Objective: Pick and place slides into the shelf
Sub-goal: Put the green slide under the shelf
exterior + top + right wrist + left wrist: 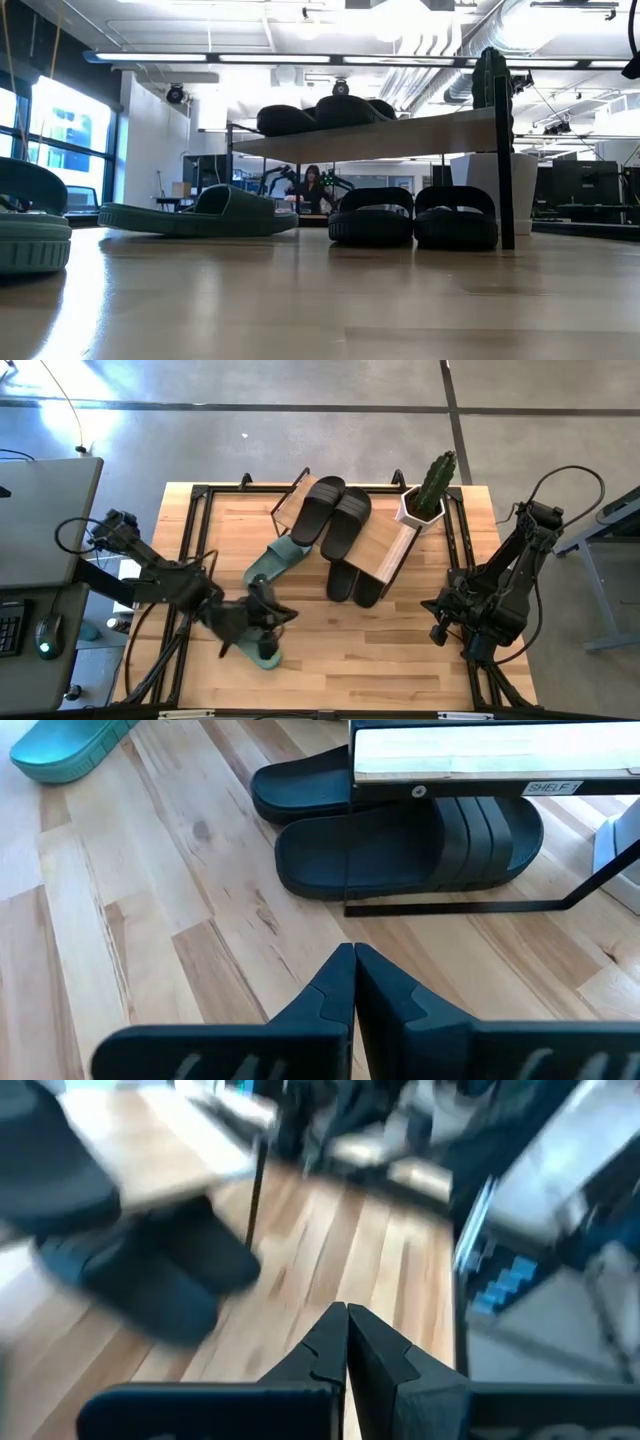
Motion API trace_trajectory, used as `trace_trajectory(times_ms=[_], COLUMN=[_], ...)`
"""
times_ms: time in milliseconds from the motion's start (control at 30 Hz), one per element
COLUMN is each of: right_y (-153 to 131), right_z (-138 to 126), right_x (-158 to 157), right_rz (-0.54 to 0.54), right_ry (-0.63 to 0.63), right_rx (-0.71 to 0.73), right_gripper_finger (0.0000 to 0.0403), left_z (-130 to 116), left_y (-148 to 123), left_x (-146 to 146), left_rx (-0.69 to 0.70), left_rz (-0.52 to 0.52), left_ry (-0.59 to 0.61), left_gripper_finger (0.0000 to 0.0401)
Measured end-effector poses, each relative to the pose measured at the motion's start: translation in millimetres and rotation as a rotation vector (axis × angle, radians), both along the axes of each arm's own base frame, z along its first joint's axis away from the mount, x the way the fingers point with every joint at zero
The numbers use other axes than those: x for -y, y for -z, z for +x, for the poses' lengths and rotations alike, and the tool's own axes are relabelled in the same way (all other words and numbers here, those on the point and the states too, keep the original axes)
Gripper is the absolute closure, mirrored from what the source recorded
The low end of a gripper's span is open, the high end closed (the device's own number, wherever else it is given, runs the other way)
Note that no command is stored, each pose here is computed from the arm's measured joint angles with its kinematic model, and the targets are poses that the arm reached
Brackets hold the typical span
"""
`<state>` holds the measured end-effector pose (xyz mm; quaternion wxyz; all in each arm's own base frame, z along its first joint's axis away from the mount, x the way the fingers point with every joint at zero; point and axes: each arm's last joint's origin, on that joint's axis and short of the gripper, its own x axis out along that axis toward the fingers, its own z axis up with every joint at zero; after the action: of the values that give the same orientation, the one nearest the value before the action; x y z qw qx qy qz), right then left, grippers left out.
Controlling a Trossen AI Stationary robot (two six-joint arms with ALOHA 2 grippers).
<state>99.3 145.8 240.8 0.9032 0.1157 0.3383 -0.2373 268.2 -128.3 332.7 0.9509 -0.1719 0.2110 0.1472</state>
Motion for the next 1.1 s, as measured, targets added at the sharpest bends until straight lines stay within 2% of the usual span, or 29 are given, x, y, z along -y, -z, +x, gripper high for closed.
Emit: trace_trajectory(times_ms=[133, 200, 333, 433, 533, 700, 800, 1100], right_y=[0.0, 0.1, 0.0, 0.1, 0.1, 0.1, 0.6, 0.6], right_z=[0.2, 0.2, 0.2, 0.2, 0.3, 1.2, 1.0, 0.8], right_x=[0.2, 0.2, 0.3, 0.2, 0.3, 1.2, 1.8, 2.1], right_rz=[0.002, 0.001, 0.002, 0.003, 0.003, -0.008, -0.018, -0.066], right_ry=[0.002, 0.002, 0.003, 0.004, 0.005, 0.009, 0.009, -0.035], right_rx=[-0.003, -0.003, -0.003, -0.003, -0.002, 0.004, -0.001, -0.026], right_gripper_finger=[0.0403, 0.0403, 0.0403, 0.0403, 0.0403, 0.0403, 0.0403, 0.0403], left_z=[-14.5, -16.9, -13.6, -4.6, 9.4, 21.7, 15.2, -8.0], left_y=[-23.2, -30.2, -44.3, -41.2, -28.6, 10.5, 26.6, 94.0], left_x=[7.0, 10.6, 17.8, 25.7, 35.0, 39.3, 36.7, 29.8], left_rx=[-0.165, -0.278, -0.480, -0.652, -0.705, -0.904, -1.003, -1.287], left_rz=[-0.003, 0.039, 0.103, 0.095, 0.072, -0.096, -0.185, -0.255], left_ry=[-0.022, -0.041, -0.085, -0.124, -0.063, -0.140, -0.236, -0.465], left_gripper_finger=[0.0401, 0.0401, 0.0401, 0.0401, 0.0401, 0.0401, 0.0401, 0.0387])
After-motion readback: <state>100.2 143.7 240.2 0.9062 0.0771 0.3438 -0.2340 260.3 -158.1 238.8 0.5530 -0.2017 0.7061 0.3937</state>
